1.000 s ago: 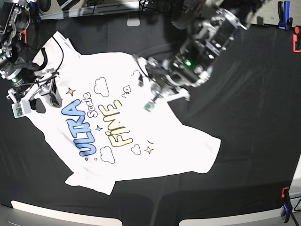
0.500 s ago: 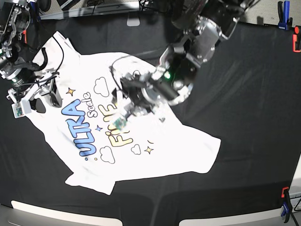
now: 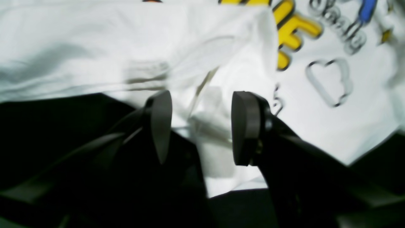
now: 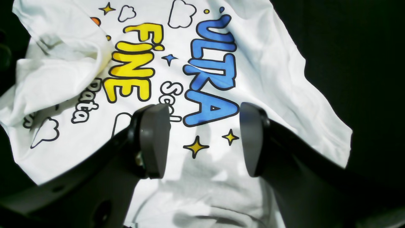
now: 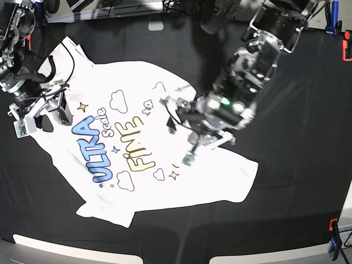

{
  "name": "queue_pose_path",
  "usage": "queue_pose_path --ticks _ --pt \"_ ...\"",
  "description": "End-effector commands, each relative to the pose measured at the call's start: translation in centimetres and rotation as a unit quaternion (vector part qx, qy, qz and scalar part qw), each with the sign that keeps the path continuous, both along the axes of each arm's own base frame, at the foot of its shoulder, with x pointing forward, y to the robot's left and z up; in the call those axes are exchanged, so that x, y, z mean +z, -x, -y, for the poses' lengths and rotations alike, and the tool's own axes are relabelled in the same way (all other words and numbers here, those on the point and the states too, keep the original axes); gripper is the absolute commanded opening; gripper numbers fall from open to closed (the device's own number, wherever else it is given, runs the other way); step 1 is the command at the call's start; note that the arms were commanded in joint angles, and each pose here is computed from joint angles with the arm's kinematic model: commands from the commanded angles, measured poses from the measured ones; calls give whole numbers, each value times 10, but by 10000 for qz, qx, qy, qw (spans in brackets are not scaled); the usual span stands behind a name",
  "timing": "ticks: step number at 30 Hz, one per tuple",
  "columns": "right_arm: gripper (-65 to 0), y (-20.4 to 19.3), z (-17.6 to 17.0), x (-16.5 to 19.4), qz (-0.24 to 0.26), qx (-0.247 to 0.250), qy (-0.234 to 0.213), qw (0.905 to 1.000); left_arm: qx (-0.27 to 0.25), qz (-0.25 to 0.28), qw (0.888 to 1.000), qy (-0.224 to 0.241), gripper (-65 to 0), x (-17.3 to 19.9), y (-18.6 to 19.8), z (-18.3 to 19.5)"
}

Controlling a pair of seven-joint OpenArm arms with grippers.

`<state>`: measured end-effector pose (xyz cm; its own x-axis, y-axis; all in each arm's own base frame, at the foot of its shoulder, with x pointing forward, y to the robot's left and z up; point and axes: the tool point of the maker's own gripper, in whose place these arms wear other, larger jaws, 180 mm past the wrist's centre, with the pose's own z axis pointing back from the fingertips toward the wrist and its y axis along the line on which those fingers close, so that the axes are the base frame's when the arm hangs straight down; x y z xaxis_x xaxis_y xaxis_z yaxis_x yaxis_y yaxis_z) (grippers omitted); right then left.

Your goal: Layout the t-shirt on the table in an organized manner, then fold the t-shirt properly

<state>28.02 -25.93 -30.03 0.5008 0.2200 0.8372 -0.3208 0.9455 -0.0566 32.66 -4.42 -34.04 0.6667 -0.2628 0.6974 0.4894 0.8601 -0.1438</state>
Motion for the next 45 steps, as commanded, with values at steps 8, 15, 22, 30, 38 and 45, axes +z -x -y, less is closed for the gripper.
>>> queue_pose_path --ticks 8,15,22,30,38,45 --pt "-310 -6 0 15 242 57 22 9997 385 -136 9886 1448 -366 25 -11 -9" --pt "-310 -6 0 15 240 56 24 9997 609 -154 9727 2233 -366 30 -4 10" --pt "-310 -6 0 15 237 56 24 9997 957 -516 9700 2175 -366 -10 -6 7" --pt "-310 -6 0 15 240 56 22 9997 1012 -1191 9611 2278 -366 -33 8 13" --pt "-310 -6 0 15 240 56 22 9997 604 -1016 9544 2742 -366 -15 10 28" --pt "-310 -6 0 15 240 56 22 9997 623 -982 9568 2664 -366 -18 10 26"
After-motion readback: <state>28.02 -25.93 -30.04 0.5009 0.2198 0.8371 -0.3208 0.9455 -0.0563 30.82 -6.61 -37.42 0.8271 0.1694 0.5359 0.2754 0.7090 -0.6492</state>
